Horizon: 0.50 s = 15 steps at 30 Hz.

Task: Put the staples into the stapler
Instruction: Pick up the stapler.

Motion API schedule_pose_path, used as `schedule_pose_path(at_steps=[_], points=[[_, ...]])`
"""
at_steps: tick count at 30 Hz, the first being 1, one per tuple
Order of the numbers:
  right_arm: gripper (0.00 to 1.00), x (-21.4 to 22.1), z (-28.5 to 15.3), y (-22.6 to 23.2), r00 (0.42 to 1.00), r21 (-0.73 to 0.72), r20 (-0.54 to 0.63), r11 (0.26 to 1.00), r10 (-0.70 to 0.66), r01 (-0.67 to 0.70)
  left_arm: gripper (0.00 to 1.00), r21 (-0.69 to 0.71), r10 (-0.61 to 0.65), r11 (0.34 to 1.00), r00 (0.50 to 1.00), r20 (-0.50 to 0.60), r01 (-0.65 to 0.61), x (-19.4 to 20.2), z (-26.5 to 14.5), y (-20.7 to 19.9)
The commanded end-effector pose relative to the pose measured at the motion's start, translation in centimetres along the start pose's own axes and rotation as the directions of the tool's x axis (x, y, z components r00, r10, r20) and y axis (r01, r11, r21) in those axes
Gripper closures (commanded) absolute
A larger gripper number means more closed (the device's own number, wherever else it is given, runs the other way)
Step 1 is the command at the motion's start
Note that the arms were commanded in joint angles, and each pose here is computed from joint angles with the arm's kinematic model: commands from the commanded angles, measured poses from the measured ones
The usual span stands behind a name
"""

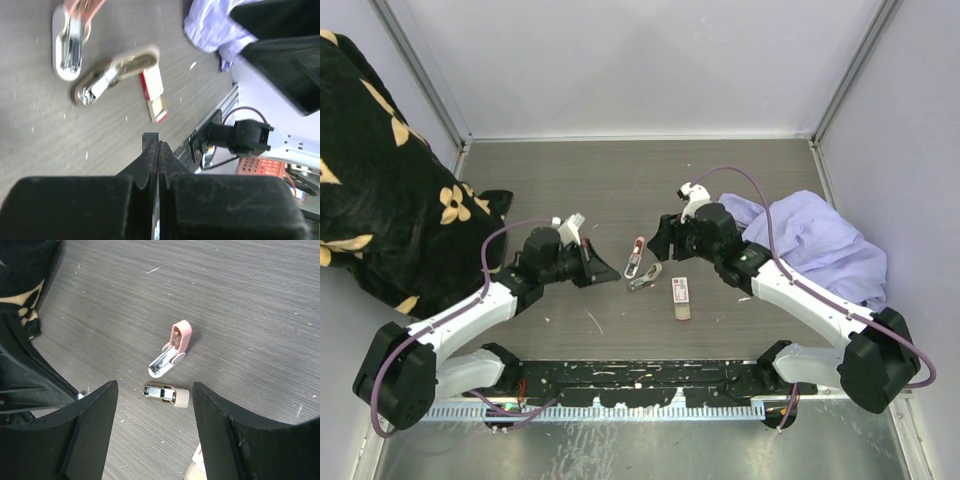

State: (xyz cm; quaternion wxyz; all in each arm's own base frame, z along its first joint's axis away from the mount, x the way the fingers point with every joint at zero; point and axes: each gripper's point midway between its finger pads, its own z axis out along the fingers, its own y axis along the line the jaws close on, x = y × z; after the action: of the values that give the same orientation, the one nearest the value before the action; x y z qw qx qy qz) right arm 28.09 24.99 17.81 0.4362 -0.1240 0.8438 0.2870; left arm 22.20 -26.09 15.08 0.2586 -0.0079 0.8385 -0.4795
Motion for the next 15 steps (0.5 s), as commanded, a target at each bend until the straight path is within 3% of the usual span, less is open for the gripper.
schedule_pose_path(at_steps=[1, 7, 15], points=[[0.34, -0.1, -0.2, 3.2, 0.999, -0.172, 0.022, 0.985, -0.026, 0.029, 1.0, 0.063, -0.111, 0.991, 0.991, -0.074, 0.115, 3.0, -0.9, 0.1], [0.33, 3.4, -1.4, 7.8, 0.984, -0.368, 0.066, 0.913, -0.164, 0.177, 1.0, 0.085, -0.268, 0.957, 0.958, -0.099, 0.277, 4.7, -1.3, 0.6], [0.33, 4.8, -1.1, 9.1, 0.982, -0.405, 0.054, 0.895, -0.178, 0.185, 1.0, -0.058, -0.344, 0.939, 0.933, -0.103, 0.34, 7.0, -1.4, 4.3]])
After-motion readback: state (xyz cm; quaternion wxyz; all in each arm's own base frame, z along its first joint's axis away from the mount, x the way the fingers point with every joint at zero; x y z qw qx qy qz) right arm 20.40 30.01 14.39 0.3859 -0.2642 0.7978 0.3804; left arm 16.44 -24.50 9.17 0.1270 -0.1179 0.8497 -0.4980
